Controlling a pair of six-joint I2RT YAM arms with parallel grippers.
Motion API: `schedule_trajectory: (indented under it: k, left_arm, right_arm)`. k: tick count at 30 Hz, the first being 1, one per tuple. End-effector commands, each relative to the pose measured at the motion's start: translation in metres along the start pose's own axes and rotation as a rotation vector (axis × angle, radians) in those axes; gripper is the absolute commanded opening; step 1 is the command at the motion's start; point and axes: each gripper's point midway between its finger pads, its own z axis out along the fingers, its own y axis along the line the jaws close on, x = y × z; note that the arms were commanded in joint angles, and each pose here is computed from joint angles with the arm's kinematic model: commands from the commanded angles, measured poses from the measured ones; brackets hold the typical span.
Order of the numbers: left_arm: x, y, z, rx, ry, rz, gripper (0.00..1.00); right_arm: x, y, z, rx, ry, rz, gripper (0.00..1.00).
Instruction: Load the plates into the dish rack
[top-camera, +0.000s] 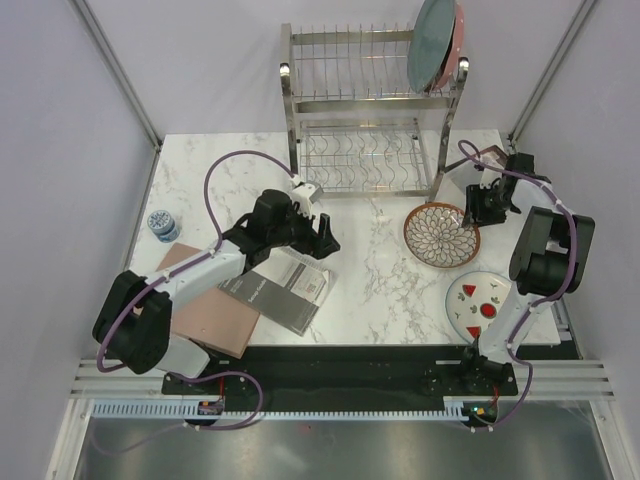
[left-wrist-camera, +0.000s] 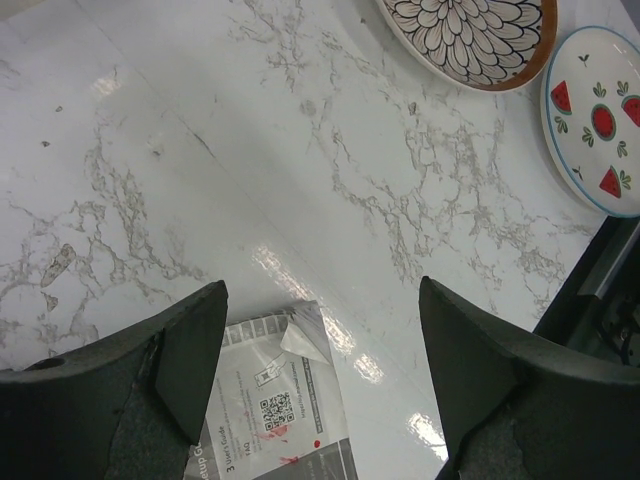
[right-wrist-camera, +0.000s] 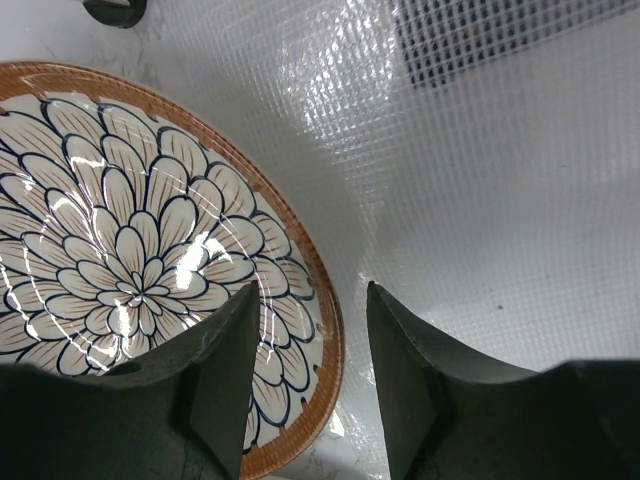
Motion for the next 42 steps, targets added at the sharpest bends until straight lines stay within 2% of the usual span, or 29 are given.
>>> schedule_trajectory:
  k: [1, 4, 5, 7, 8, 11, 12, 16, 20, 23, 29, 42]
  left_arm:
    - [-0.012, -0.002, -0.002, -0.009, -0.029, 0.013, 0.84]
    - [-0.017, 0.001, -0.001, -0.021, -0.038, 0.018, 0.84]
    - [-0.017, 0.001, -0.001, -0.021, -0.038, 0.015, 0.84]
    - [-0.016, 0.001, 0.0, -0.023, -0.035, 0.008, 0.85]
    - [-0.016, 0.001, 0.0, -0.023, -0.035, -0.003, 0.85]
    - [-0.014, 0.004, -0.002, -0.039, -0.035, -0.043, 0.85]
    - [-0.012, 0.009, -0.003, -0.052, -0.037, -0.067, 0.85]
    - [-0.014, 0.017, -0.006, -0.027, -0.07, -0.183, 0.88]
    - [-0.021, 0.011, -0.002, 0.073, -0.094, -0.285, 0.89]
    - [-0.024, -0.009, 0.0, 0.212, -0.09, -0.275, 0.88]
    - [-0.006, -0.014, 0.017, 0.309, -0.018, -0.294, 0.81]
    - [-0.003, -0.011, 0.034, 0.333, 0.001, -0.336, 0.79]
  right_arm:
    - [0.004, 0.012, 0.005, -0.09, 0.036, 0.01, 0.54]
    - [0.008, 0.013, 0.009, -0.097, 0.05, 0.015, 0.49]
    - [0.011, 0.014, 0.01, -0.102, 0.061, 0.016, 0.42]
    - [0.015, 0.014, 0.012, -0.111, 0.077, 0.017, 0.36]
    - [0.019, 0.016, 0.013, -0.121, 0.092, 0.019, 0.23]
    - [0.021, 0.021, 0.005, -0.133, 0.081, 0.004, 0.02]
    - [0.019, 0.024, 0.001, -0.138, 0.068, -0.004, 0.0]
    - [0.008, 0.051, -0.035, -0.226, -0.001, -0.016, 0.0]
    - [0.005, 0.091, -0.065, -0.337, -0.036, 0.0, 0.0]
    - [0.005, 0.12, -0.076, -0.408, -0.048, -0.014, 0.0]
    - [0.001, 0.169, -0.09, -0.583, -0.052, 0.021, 0.0]
    - [-0.002, 0.212, -0.096, -0.677, -0.026, -0.035, 0.0]
